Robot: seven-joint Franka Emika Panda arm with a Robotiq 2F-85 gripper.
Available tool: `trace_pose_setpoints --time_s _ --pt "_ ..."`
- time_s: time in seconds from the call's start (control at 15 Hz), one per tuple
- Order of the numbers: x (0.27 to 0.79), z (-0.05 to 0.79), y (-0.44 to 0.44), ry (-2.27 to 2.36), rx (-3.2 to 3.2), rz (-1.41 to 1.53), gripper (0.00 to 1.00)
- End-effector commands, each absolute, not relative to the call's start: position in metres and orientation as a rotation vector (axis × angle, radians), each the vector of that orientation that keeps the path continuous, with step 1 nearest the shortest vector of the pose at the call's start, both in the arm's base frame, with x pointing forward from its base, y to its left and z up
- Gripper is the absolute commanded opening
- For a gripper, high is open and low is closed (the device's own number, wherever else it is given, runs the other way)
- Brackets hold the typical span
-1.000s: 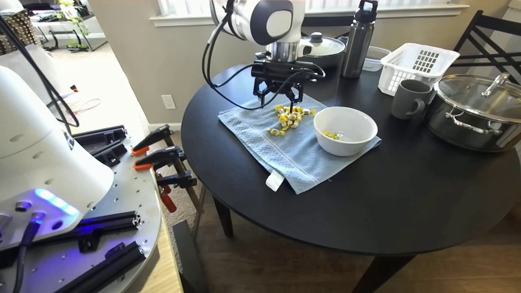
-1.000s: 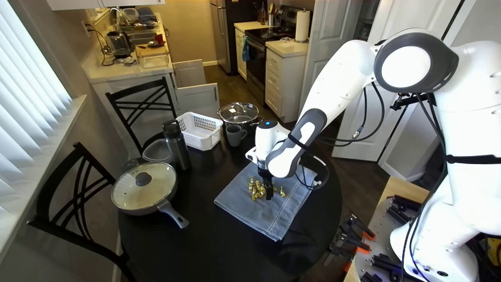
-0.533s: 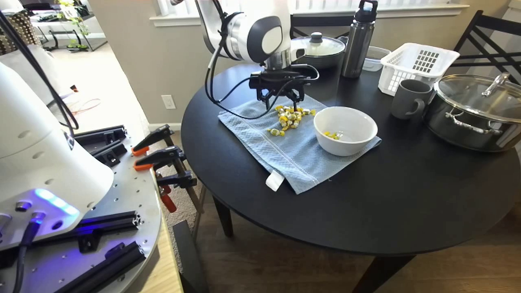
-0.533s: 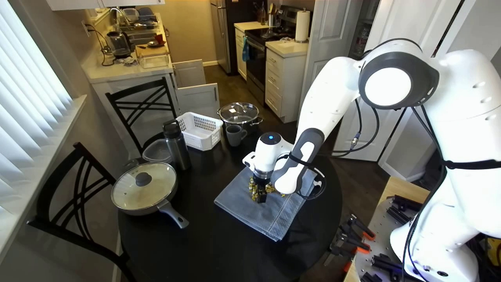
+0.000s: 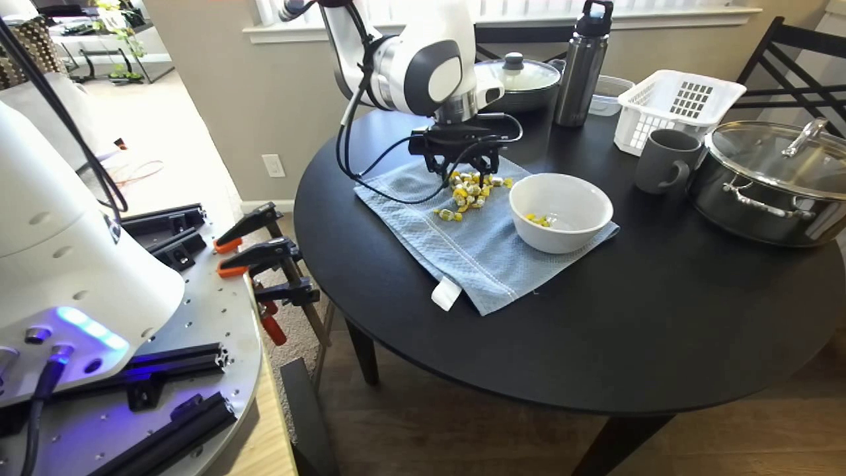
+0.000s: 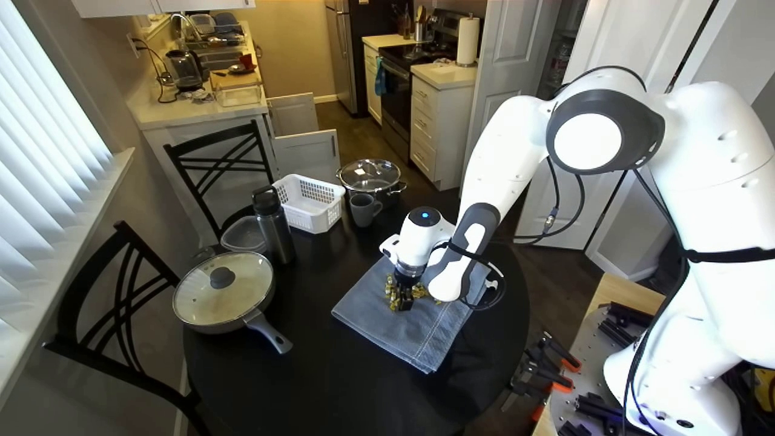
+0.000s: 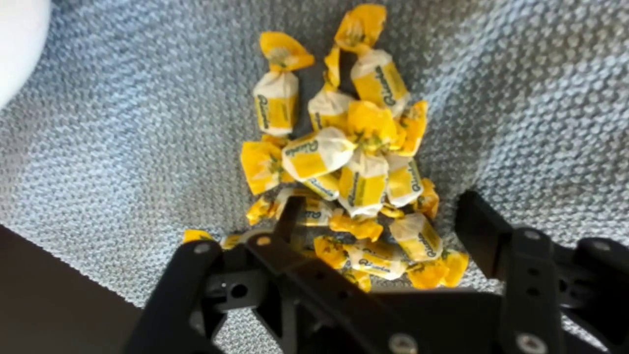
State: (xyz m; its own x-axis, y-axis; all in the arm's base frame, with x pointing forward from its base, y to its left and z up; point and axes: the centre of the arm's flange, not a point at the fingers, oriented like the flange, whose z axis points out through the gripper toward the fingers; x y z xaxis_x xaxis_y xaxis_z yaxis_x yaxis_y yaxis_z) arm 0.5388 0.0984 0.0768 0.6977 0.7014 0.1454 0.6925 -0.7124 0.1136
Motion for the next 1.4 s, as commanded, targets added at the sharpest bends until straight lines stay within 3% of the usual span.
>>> trace_pose_setpoints --time_s 0.0,0.47,1.33 --pt "0.532 0.076 0.094 1.155 2.866 0.289 0.48" --pt "0.529 0.078 0.097 1.167 2.869 0.291 0.03" --pt "0.540 0.152 0.078 1.108 2.890 0.450 0.05"
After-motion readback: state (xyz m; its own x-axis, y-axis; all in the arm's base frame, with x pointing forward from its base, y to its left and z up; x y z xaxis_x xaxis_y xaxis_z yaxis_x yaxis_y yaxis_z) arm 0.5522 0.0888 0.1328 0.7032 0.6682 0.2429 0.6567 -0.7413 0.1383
